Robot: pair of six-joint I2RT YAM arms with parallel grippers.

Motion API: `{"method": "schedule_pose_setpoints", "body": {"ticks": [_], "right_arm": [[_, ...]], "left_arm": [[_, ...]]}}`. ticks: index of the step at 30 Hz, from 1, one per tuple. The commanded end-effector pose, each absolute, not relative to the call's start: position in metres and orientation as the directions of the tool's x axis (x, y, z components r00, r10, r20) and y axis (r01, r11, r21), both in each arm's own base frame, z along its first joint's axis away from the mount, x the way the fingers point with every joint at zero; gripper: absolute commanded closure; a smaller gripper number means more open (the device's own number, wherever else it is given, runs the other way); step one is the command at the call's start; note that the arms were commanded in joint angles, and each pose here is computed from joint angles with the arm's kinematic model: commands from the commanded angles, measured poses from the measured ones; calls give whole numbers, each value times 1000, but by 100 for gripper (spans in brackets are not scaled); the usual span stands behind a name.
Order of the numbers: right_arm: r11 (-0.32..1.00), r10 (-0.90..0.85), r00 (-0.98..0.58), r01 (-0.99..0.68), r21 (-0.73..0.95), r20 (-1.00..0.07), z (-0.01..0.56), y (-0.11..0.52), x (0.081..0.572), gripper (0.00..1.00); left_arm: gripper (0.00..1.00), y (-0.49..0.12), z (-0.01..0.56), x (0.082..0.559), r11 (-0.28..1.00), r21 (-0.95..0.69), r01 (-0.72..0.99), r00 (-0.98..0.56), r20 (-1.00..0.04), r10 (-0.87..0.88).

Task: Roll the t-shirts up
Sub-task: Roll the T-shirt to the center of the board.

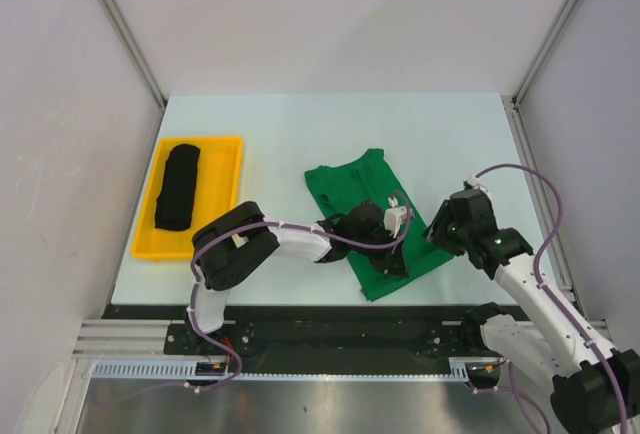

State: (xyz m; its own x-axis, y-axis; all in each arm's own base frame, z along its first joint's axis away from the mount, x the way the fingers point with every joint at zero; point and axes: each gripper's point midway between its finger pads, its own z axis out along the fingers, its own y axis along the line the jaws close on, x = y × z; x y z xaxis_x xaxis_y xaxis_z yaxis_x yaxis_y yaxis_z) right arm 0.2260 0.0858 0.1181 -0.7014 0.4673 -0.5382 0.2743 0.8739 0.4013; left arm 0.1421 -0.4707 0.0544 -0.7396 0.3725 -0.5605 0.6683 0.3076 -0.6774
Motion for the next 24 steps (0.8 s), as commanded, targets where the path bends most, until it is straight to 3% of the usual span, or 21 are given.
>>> {"method": "schedule_pose_setpoints", "body": {"ticks": [1, 14, 24], "right_arm": [[872, 484, -707, 342, 351, -515, 103, 96, 209, 62], [865, 502, -709, 415, 282, -495, 75, 102, 196, 84], [874, 486, -729, 396, 282, -483, 63, 112, 198, 82]], "left_arm": [[98, -473, 61, 140, 240, -761, 603, -778, -496, 386], [96, -463, 43, 161, 293, -781, 551, -818, -438, 373], [94, -458, 36, 173, 329, -775, 540, -829, -423, 365]]}}
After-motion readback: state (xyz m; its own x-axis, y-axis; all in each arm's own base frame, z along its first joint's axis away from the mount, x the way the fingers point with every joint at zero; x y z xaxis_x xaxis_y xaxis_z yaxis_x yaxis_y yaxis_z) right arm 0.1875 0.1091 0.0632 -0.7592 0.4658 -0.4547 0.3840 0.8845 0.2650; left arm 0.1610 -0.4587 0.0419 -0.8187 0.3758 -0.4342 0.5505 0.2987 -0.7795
